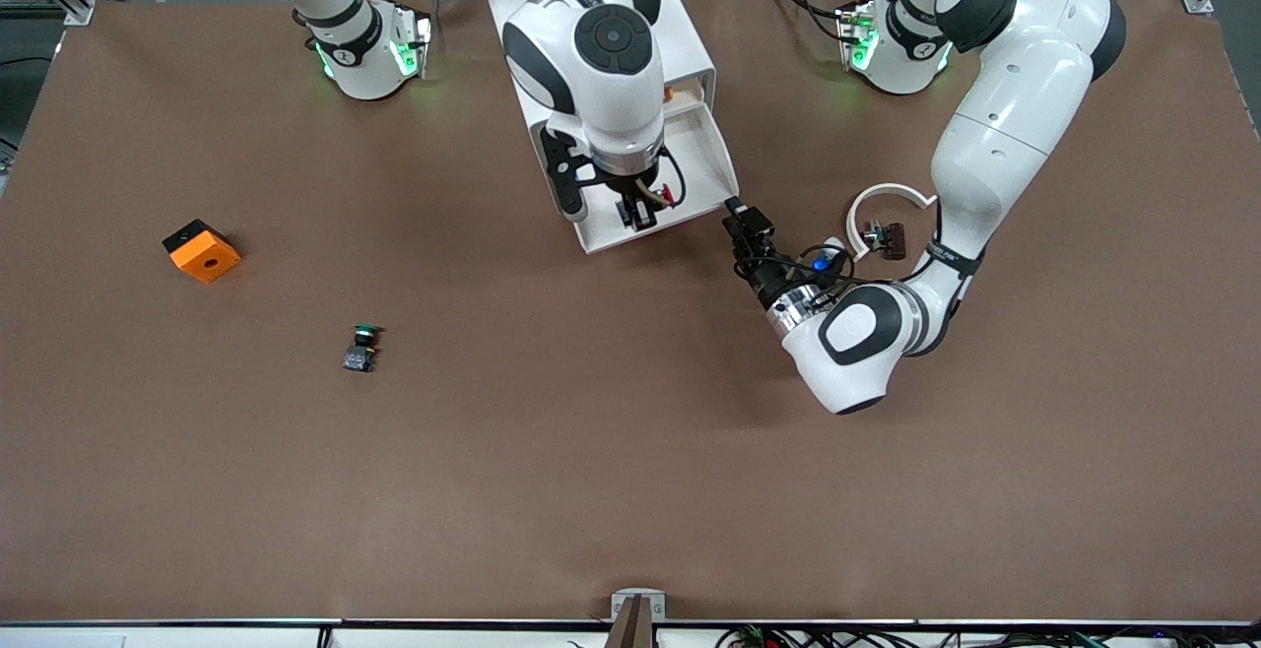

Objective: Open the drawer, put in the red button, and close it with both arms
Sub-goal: 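Lower the red button into the drawer while the left gripper draws back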

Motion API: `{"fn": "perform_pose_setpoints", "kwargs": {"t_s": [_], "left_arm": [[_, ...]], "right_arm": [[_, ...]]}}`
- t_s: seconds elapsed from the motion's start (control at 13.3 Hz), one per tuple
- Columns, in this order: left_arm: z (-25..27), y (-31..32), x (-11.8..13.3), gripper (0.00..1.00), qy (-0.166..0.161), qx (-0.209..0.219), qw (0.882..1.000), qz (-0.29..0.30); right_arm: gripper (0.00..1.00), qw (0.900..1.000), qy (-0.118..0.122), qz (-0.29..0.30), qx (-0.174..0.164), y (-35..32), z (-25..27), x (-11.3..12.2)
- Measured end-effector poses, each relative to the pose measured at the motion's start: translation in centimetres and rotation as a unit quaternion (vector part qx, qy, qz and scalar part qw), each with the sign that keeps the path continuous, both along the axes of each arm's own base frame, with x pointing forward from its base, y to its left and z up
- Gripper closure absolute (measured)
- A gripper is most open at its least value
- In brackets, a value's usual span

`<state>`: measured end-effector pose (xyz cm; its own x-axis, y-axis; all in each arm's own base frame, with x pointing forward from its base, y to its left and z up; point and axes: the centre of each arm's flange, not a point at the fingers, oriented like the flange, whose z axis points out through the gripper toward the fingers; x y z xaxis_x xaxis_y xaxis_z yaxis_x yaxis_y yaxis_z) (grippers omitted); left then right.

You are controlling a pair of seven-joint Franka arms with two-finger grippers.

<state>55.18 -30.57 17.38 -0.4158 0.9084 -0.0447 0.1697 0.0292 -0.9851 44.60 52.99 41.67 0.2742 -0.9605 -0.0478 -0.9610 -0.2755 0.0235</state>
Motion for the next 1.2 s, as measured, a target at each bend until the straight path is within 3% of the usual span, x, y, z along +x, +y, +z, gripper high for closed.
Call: {"fn": "perform_pose_setpoints", "kwargs": {"t_s": [0.23,0.3,0.68,0.98,1.2], "left_arm": [[0.2,-0.1,0.0,0.04,-0.002,0.0,1.0,-0.001],[0.4,0.0,0.2,0.0,-0.005,0.0,1.0,-0.001],[2.6,3.0,2.0,0.0,-0.057,0.016,0.998,-0.013],[6.1,6.1,3.6,0.0,-0.153,-0.006,0.986,-0.065],[8.7,9.4,5.1,0.0,-0.231,-0.034,0.966,-0.111]], "right_arm": [[0.59,1.0,0.005,-0.023,-0.005,1.7,-0.9,-1.6],[0.59,0.999,0.007,-0.032,-0.007,2.2,-1.2,-2.0],[0.59,0.998,0.021,-0.046,-0.024,4.0,-3.2,-3.2],[0.59,0.998,0.03,-0.037,-0.037,4.7,-4.1,-4.3],[0.59,0.998,0.032,-0.029,-0.041,5.4,-4.2,-5.3]]}}
